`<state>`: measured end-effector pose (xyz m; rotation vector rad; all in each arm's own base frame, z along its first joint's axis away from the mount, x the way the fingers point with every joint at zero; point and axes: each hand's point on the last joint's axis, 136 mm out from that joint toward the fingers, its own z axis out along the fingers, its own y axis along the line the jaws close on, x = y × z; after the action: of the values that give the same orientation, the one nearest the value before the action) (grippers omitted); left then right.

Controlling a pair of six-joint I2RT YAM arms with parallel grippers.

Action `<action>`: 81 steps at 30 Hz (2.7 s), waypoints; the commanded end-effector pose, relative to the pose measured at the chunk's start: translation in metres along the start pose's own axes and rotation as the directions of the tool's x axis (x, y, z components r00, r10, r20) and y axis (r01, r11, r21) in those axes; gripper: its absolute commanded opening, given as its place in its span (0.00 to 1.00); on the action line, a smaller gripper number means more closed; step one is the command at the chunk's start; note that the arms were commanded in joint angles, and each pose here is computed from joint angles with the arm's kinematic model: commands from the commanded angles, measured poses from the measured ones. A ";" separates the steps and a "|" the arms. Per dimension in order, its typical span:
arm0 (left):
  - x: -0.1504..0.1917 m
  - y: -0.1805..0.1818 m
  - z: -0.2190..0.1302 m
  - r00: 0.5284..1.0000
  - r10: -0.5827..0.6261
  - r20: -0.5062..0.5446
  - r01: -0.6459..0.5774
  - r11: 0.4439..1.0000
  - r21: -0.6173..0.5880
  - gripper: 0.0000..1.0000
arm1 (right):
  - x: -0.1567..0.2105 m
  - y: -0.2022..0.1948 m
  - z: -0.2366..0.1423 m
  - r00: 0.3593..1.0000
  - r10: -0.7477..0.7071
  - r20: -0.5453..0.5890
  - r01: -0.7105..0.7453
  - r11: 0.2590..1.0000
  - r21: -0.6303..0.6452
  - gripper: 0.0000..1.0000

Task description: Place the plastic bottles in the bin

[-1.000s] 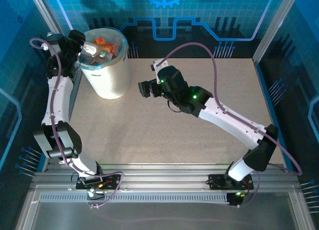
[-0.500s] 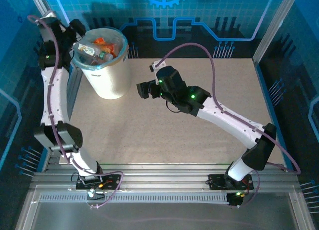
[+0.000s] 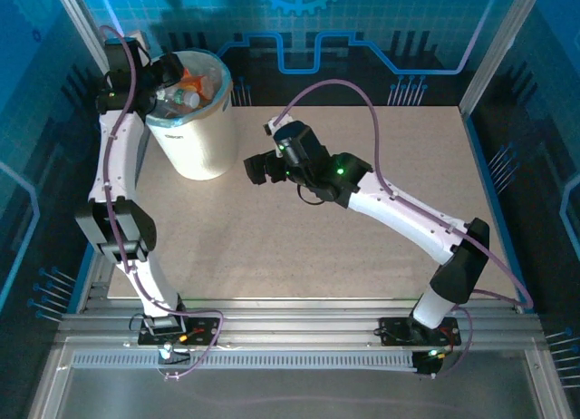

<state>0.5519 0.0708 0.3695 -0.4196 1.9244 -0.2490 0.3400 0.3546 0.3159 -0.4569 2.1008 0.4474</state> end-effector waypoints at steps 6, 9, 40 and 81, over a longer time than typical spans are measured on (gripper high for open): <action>0.079 0.003 0.033 0.953 -0.042 -0.299 0.050 0.999 0.018 0.69 | -0.002 0.005 0.003 1.000 0.021 -0.010 -0.021 1.000 -0.012 1.00; 0.094 -0.028 0.033 0.943 0.027 -0.333 -0.003 0.997 0.074 0.69 | 0.000 0.005 0.006 1.000 0.024 -0.013 -0.025 1.000 -0.009 1.00; -0.011 -0.014 -0.010 0.982 -0.153 -0.114 0.163 0.983 0.087 0.72 | 0.009 -0.006 -0.004 1.000 0.014 -0.022 -0.013 1.000 0.027 1.00; -0.005 -0.027 0.034 0.996 -0.001 -0.090 0.004 1.000 0.031 0.74 | 0.030 0.000 0.021 0.995 0.017 -0.096 -0.016 1.000 0.018 1.00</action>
<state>0.5691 0.0454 0.4375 -0.3450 1.8489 -0.3313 0.3392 0.3545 0.2742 -0.4578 2.1990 0.4064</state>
